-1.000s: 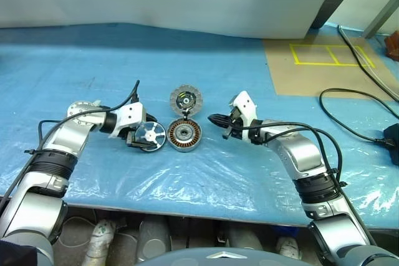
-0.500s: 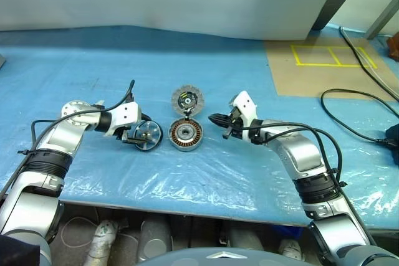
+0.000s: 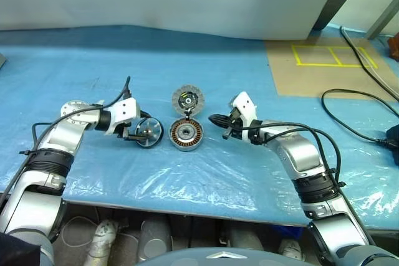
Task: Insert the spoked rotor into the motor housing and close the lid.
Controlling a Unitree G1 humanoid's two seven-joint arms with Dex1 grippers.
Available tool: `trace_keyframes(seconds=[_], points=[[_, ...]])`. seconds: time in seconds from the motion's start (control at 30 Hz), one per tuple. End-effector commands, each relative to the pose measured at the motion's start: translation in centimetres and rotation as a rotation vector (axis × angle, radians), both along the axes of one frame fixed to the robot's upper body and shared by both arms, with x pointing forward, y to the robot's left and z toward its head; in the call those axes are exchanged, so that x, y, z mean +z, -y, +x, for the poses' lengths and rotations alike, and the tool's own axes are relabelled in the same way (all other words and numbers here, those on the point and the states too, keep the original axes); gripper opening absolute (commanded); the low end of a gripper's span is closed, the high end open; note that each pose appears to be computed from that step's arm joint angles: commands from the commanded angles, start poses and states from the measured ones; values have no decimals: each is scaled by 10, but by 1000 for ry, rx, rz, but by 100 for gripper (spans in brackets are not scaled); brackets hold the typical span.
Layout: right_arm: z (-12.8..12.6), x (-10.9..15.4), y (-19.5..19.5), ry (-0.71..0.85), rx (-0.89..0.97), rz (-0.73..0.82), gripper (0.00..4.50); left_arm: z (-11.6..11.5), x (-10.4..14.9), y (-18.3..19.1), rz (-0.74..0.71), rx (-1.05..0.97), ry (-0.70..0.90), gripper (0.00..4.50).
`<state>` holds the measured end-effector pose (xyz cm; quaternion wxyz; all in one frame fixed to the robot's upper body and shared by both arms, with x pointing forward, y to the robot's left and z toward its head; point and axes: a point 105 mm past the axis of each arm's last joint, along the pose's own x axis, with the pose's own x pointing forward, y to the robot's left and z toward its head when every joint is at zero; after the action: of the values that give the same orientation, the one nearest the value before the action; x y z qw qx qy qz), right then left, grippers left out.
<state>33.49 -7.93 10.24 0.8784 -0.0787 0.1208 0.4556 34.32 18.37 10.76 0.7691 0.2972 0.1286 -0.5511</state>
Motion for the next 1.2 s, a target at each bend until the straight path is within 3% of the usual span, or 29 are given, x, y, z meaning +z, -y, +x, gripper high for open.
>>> trace_keyframes(seconds=[0.03,0.3,0.5,0.73,1.2], points=[[-4,22,-3,42,43,57,0,-3,29,7,-95,-18,28,313],[-11,33,9,34,63,85,0,-22,59,25,-286,-57,-26,313],[-7,34,9,40,27,93,0,-26,57,64,-389,-91,-74,313],[-8,31,9,43,11,80,0,-21,32,70,-310,-89,-107,313],[-4,21,17,39,-60,54,0,-14,23,67,-143,-125,-86,313]])
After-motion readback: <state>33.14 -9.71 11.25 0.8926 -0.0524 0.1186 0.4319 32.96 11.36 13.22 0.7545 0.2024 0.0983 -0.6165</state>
